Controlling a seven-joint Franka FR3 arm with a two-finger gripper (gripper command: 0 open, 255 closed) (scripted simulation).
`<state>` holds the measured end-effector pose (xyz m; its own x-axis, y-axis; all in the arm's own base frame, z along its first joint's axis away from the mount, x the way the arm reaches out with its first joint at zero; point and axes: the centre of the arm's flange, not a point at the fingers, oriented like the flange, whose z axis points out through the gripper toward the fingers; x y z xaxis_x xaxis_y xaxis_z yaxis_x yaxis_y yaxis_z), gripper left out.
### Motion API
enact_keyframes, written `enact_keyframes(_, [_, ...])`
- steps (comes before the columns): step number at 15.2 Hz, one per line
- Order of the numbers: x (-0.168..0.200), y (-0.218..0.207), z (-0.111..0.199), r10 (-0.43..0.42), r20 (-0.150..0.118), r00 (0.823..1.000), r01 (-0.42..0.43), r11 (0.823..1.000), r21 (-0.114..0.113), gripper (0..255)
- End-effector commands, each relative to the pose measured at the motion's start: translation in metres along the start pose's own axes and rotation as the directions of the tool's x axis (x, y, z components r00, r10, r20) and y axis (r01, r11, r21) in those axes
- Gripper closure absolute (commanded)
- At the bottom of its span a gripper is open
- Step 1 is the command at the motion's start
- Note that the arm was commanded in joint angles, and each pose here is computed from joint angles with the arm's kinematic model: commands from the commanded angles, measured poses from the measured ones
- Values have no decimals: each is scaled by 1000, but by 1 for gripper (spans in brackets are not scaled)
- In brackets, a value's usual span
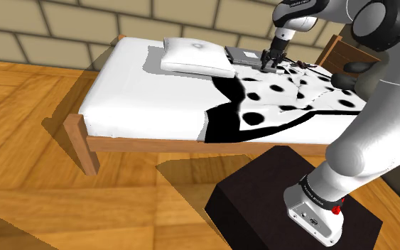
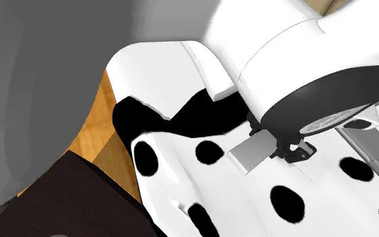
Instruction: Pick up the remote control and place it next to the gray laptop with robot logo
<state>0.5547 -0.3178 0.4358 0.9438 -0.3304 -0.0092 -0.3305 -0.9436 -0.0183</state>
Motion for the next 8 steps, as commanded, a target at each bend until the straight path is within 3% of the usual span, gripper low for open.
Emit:
enact_keyframes(1, [10, 24, -3, -2, 0, 1000, 2, 1000, 0, 255])
enact_keyframes(8, [40, 112, -5, -2, 0, 1000, 2, 1000, 0, 255])
